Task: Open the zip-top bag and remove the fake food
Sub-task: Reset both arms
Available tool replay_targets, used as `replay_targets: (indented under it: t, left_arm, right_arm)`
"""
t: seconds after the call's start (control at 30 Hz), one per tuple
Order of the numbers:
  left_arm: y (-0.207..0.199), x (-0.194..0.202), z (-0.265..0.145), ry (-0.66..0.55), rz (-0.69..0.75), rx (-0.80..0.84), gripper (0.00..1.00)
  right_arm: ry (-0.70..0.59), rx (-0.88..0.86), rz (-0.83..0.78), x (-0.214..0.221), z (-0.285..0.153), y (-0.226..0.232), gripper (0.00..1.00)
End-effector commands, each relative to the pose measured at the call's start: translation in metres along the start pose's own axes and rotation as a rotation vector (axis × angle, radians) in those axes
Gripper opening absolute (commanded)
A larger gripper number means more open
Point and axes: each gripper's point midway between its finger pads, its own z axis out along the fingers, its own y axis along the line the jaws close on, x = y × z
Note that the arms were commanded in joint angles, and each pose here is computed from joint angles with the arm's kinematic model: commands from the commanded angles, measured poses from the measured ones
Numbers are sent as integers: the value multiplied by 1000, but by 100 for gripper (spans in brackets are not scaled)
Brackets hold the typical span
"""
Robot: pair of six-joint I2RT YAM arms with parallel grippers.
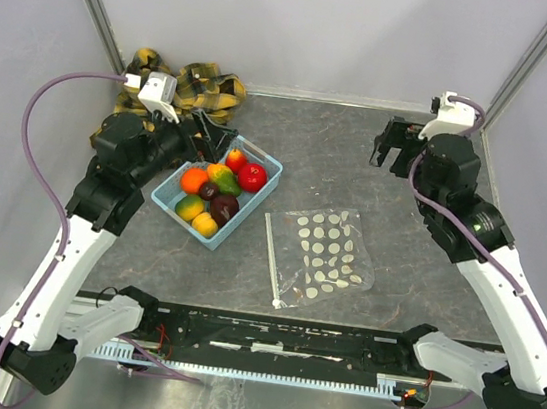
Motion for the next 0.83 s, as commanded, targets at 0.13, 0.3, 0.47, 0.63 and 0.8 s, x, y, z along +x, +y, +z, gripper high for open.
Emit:
replay_targets:
  t: [0.13, 0.3, 0.47, 0.63, 0.8]
  left_arm:
    - [-15, -18, -14, -19, 23, 46, 99]
    - [-14, -12, -6, -11, 12, 57, 99]
    - [-14, -7, 1, -1, 1, 71, 99]
    - [-13, -6, 0, -3, 8, 66, 99]
    - [-11, -1, 0, 5, 11, 68, 99]
  right_arm:
    - [-33, 64, -82, 8, -4, -20, 99]
    - [-34, 30, -126, 11, -3, -17, 99]
    - [-39, 22, -136, 14, -4, -17, 99]
    - [-45, 44, -134, 13, -5, -22, 99]
    - [-45, 56, -122, 14, -6, -24, 99]
